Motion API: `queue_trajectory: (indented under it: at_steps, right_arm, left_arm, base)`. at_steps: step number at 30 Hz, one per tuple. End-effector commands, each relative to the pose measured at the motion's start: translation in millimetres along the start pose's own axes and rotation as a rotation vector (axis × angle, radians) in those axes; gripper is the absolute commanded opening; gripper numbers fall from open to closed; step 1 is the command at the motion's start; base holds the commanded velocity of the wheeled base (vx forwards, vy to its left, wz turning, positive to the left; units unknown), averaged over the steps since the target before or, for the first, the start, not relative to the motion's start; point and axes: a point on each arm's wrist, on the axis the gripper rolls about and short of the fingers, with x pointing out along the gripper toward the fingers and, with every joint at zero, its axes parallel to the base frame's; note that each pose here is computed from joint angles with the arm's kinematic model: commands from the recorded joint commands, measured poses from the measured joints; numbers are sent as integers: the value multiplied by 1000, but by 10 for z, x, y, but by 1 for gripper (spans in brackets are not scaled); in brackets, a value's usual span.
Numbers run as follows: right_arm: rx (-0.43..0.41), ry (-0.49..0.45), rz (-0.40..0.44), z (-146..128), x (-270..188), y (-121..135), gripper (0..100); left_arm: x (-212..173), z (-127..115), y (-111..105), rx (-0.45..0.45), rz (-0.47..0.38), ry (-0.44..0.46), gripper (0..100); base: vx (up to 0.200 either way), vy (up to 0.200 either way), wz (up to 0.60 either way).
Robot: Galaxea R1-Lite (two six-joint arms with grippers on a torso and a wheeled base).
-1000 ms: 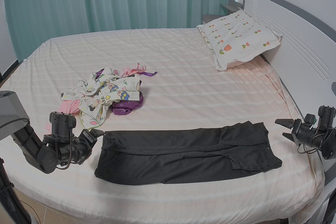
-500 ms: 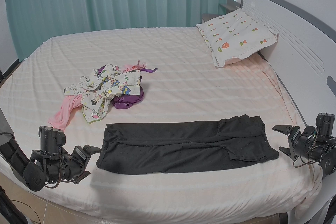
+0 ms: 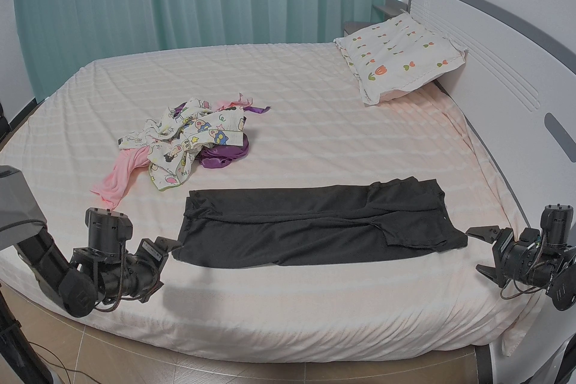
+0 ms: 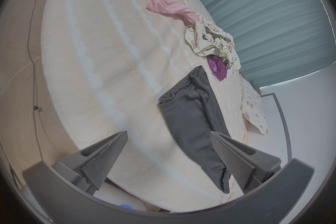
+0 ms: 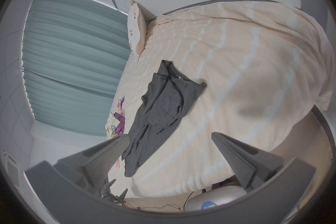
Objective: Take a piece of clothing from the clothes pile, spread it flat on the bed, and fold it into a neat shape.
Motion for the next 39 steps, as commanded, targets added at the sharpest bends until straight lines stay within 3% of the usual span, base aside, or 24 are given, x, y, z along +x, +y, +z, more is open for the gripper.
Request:
queue_trajectory:
  at_steps: [1,3,19,23,24,29,33,36,39]
  right_arm:
    - [4,6,-6,-45,-23,-50,100]
    - [0,1,-1,-55,-18,-69,100]
    - [-9,-27,6,-74,108,-169,100]
    - [-18,-33,24,-96,81,-160,100]
    - [-19,-31,24,-99,84,-160,100]
    - [-28,-9,28,-146,129,-131,100]
    - [-63,-50,-35,-284,393,-54,100]
    - [5,-92,-50,-422,618,64,100]
    - [-1,-85,-41,-513,791,139,100]
  left_arm:
    - [305,-12,-98,-17,6,-14,100]
    - [469,42,-233,-32,-31,-27,100]
    - [855,18,-270,-15,-10,-39,100]
    - [851,47,-315,-18,-17,-94,100]
    - [843,49,-318,-18,-17,-99,0]
    - [784,13,-266,-19,4,-95,0]
    - [691,6,-235,-23,12,-95,0]
    - [591,23,-227,-34,0,-103,0]
    - [530,39,-233,-47,-28,-116,0]
  base:
    - [0,0,0]
    - [0,0,0]
    - [0,0,0]
    - [0,0,0]
    - [0,0,0]
    - [0,0,0]
    - [0,0,0]
    - [0,0,0]
    - [0,0,0]
